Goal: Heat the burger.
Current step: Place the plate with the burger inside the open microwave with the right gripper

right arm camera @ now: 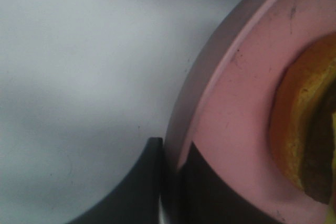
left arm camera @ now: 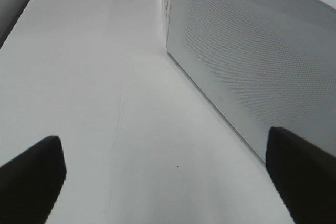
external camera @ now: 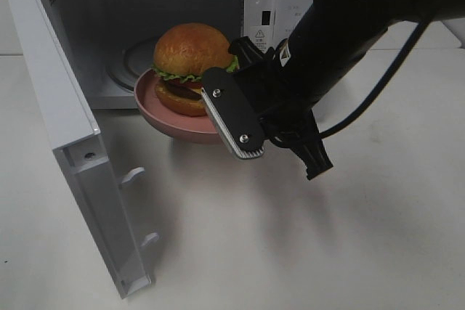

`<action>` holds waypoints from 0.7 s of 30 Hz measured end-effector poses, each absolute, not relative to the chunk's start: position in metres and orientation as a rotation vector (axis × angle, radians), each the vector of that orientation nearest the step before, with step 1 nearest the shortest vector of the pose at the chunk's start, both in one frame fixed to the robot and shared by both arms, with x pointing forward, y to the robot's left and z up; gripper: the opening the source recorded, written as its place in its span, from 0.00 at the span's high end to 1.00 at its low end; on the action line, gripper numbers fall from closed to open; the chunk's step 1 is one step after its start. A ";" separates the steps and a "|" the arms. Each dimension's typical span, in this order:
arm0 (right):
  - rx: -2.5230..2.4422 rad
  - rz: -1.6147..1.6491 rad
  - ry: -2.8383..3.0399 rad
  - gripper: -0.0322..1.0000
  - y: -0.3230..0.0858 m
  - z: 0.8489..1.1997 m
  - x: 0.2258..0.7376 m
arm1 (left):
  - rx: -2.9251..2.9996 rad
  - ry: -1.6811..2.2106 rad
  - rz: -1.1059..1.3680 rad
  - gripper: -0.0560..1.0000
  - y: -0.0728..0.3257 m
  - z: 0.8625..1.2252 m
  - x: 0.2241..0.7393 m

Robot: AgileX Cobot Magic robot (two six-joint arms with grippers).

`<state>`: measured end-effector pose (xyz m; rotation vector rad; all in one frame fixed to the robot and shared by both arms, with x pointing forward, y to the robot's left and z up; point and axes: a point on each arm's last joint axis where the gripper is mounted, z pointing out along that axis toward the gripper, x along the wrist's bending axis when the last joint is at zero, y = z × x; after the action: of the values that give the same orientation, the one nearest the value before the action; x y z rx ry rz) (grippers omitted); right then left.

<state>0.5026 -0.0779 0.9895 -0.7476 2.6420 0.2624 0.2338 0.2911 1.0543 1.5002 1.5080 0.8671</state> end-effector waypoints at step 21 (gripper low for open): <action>-0.754 0.264 2.641 0.91 -0.044 0.978 0.544 | 1.500 1.508 0.867 0.02 0.291 1.054 0.234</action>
<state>0.5439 -0.0436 0.9778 -0.7535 2.6406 0.2639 0.2338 0.2911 1.0543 1.5002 1.5080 0.8671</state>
